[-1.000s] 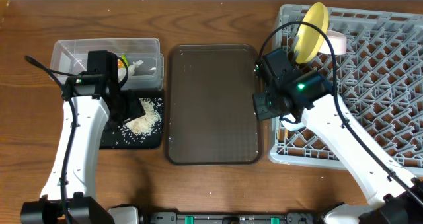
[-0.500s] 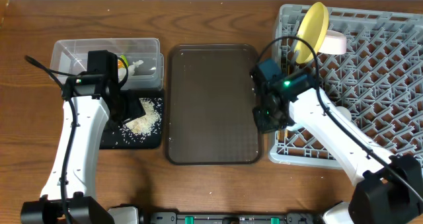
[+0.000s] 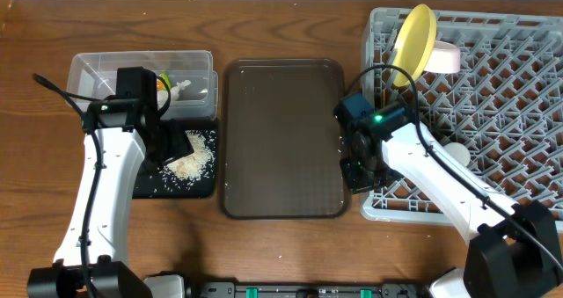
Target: Sort waste into correct bins and load items into the dishwasher rack
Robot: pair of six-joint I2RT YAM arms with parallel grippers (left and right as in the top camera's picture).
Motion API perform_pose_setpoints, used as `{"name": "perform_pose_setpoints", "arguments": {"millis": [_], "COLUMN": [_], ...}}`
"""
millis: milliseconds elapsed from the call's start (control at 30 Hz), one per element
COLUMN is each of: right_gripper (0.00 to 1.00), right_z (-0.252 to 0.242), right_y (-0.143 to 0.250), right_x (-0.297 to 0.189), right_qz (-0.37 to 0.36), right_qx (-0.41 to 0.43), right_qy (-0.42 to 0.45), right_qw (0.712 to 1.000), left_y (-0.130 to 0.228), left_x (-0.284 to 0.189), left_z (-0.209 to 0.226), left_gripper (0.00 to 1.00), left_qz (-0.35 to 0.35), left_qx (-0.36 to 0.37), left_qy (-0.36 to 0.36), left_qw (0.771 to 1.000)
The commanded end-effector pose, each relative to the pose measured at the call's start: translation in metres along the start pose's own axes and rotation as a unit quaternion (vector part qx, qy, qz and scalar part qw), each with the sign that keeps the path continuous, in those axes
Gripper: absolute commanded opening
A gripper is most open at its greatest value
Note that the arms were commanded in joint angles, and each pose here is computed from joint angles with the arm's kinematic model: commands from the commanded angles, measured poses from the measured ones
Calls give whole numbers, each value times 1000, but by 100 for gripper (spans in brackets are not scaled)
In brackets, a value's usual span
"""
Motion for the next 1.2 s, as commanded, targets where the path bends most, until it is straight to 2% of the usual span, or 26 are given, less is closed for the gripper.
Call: {"name": "perform_pose_setpoints", "arguments": {"millis": [0, 867, 933, 967, 1033, 1167], "right_gripper": [1, 1, 1, 1, 1, 1], "right_z": [-4, -14, -12, -10, -5, 4], "right_y": [3, 18, 18, 18, 15, 4], "right_x": [5, 3, 3, 3, 3, -6], "right_qz": [12, 52, 54, 54, 47, -7], "right_qx": [7, 26, 20, 15, 12, 10], "right_qy": [22, 61, 53, 42, 19, -35], "right_qw": [1000, 996, 997, 998, 999, 999], "left_y": [-2, -2, -2, -2, -2, -2], "left_x": [-4, -4, -4, -4, -4, -4], "left_z": [1, 1, 1, 1, 1, 1], "left_gripper": [66, 66, 66, 71, 73, 74], "left_qz": [-8, -8, -8, -8, -8, -8], "left_qx": [-7, -7, -7, -7, -7, -7], "left_qy": [-4, -4, -4, -4, -4, -3], "left_qw": [1000, 1000, 1000, 1000, 1000, 1000]}}
Point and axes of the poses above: each gripper's point midway between its finger pads, its own x axis out along the fingers, its own z axis along the line the jaws close on, y = z × x, the point moved 8 cm from there along -x, back along the fingers, and after that the axes turned 4 degrees about x, right-handed, at the moved point
